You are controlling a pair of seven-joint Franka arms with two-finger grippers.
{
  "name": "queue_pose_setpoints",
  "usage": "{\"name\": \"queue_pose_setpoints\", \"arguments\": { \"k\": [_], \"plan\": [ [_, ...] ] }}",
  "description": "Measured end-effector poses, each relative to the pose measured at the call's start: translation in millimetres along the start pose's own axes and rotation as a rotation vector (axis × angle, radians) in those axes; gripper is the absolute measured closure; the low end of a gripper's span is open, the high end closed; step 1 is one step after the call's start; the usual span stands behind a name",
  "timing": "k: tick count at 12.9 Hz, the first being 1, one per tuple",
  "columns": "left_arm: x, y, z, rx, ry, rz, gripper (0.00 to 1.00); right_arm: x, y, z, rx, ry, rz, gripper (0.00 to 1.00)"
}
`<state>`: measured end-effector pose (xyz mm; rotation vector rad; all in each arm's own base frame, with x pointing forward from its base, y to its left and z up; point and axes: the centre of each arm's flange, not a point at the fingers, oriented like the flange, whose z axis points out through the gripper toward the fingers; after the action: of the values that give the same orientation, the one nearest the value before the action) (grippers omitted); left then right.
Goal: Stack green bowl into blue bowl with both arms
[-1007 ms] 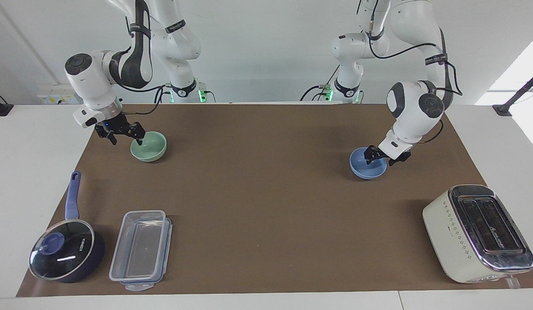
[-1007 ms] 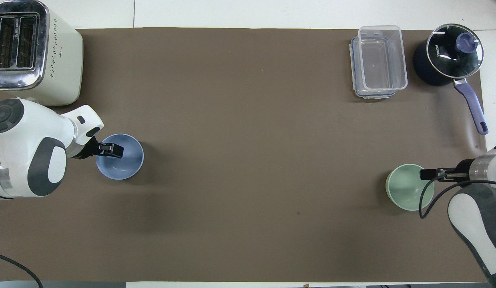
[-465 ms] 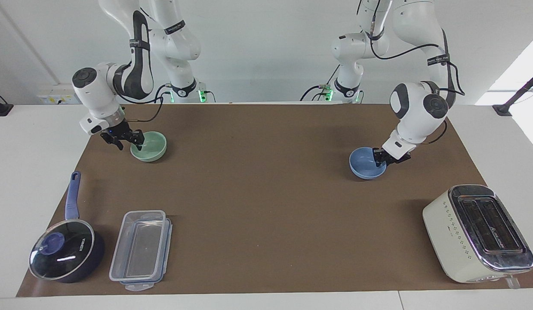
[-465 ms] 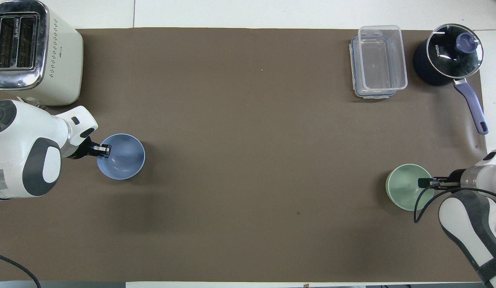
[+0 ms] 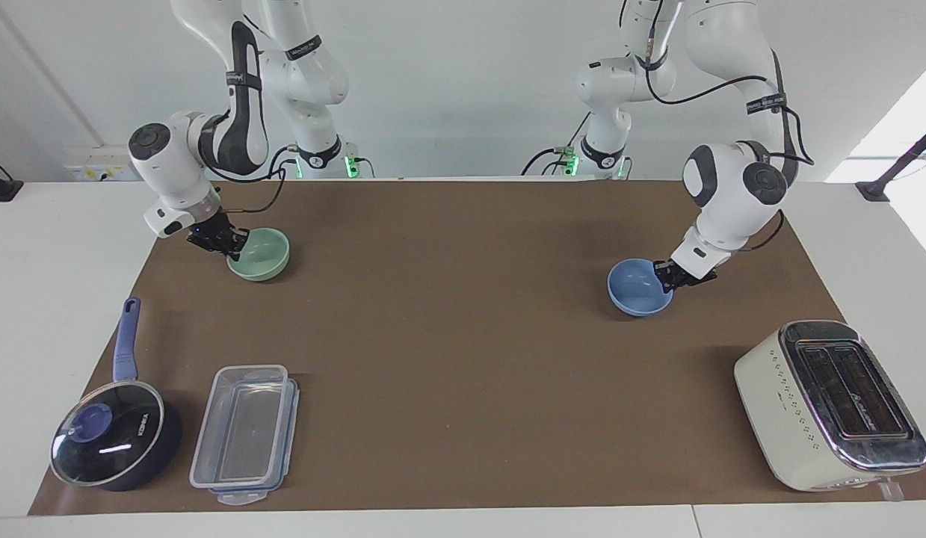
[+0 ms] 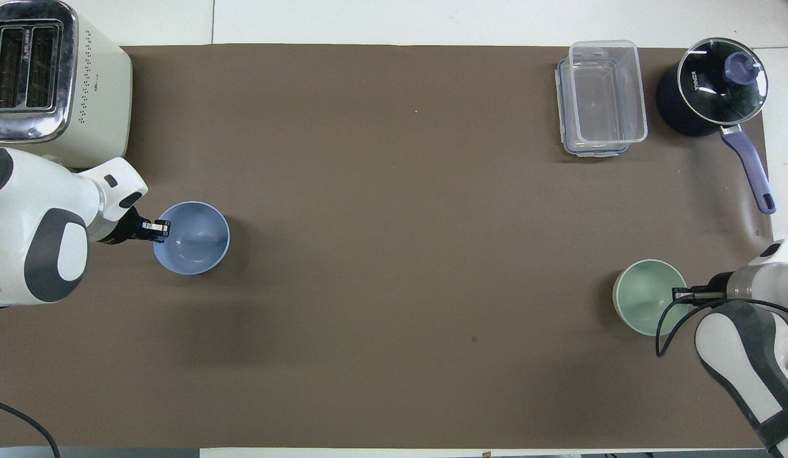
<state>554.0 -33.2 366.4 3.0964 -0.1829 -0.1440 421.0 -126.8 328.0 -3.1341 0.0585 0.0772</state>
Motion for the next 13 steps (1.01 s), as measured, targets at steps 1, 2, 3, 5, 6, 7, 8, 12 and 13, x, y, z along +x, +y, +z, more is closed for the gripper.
{"name": "queue_pose_setpoints", "arguments": {
  "k": [1,2,3,5,6,7,8,12,13],
  "plan": [
    [12,16,-20,-0.023,-0.018,-0.03,0.96,2,-2,-10,-0.002,0.007,-0.005,0.94],
    [25,44,-41,-0.051,-0.027,-0.064,0.96,5,-2,-20,-0.004,0.012,-0.008,0.95],
    [33,78,-54,-0.065,-0.028,-0.094,0.96,9,-2,-29,-0.005,0.013,-0.011,0.95],
    [32,165,-52,-0.062,-0.026,-0.135,0.96,21,-5,-51,-0.008,0.019,-0.022,0.95],
    [23,214,-42,-0.058,-0.022,-0.141,0.96,27,-9,-63,-0.011,0.028,-0.033,0.95],
    [11,257,-28,-0.058,-0.013,-0.139,0.96,33,-13,-74,-0.015,0.039,-0.043,0.95],
    [-2,290,-13,-0.061,-0.002,-0.133,0.96,38,-17,-85,-0.018,0.054,-0.055,0.95],
    [-33,332,35,-0.064,0.022,-0.096,0.96,60,-43,-150,-0.025,0.083,-0.091,0.95],
    [-33,331,38,-0.064,0.025,-0.097,0.96,63,-51,-168,-0.024,0.078,-0.084,0.95]
  ]
}}
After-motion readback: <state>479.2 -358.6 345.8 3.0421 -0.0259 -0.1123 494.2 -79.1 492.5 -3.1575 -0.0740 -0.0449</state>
